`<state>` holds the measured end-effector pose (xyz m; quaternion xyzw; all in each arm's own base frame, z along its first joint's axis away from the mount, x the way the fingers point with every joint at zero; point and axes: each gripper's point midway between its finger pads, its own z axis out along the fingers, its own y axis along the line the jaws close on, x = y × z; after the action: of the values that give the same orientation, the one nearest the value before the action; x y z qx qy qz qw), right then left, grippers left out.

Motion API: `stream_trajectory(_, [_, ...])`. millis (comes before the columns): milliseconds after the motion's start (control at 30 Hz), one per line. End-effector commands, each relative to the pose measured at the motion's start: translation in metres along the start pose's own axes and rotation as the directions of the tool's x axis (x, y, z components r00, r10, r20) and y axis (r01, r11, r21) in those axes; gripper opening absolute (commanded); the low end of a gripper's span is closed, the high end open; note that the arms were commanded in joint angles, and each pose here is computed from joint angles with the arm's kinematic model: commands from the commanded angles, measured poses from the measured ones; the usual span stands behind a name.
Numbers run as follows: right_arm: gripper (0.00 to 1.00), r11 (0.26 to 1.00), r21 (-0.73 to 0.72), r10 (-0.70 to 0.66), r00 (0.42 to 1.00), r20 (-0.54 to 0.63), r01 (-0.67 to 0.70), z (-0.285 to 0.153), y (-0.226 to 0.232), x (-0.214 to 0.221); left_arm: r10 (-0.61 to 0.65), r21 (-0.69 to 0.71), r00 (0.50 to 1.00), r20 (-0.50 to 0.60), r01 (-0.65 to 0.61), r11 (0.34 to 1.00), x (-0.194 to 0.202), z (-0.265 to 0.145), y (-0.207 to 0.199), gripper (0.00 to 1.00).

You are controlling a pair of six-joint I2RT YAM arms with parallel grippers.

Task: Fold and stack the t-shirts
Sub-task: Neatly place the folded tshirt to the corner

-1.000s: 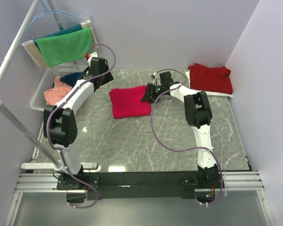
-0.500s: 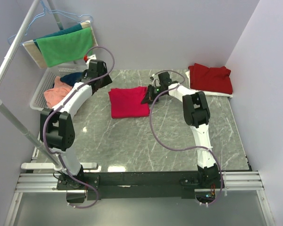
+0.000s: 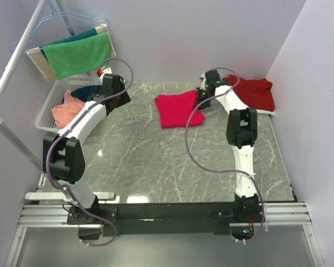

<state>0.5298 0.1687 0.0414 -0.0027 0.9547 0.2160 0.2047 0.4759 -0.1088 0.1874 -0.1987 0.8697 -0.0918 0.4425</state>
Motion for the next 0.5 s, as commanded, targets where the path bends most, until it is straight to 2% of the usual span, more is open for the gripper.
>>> stream_trajectory(0, [0.00,0.977,0.210,-0.070,0.987,0.147,0.038,-0.071,-0.040,-0.051,0.001,0.041,0.999,0.046,-0.003,0.999,-0.018,-0.017,-0.007,0.53])
stream_trajectory(267, [0.00,0.877,0.481,-0.122,0.956,0.266,-0.022,-0.128,-0.107,-0.092,0.010,0.039,1.000,0.027,-0.011,0.999,-0.013,-0.014,-0.007,0.53])
stream_trajectory(467, [0.00,0.790,0.599,-0.168,0.896,0.412,-0.127,-0.181,-0.129,-0.128,0.019,0.031,1.000,0.004,-0.019,0.999,-0.007,-0.006,-0.006,0.53])
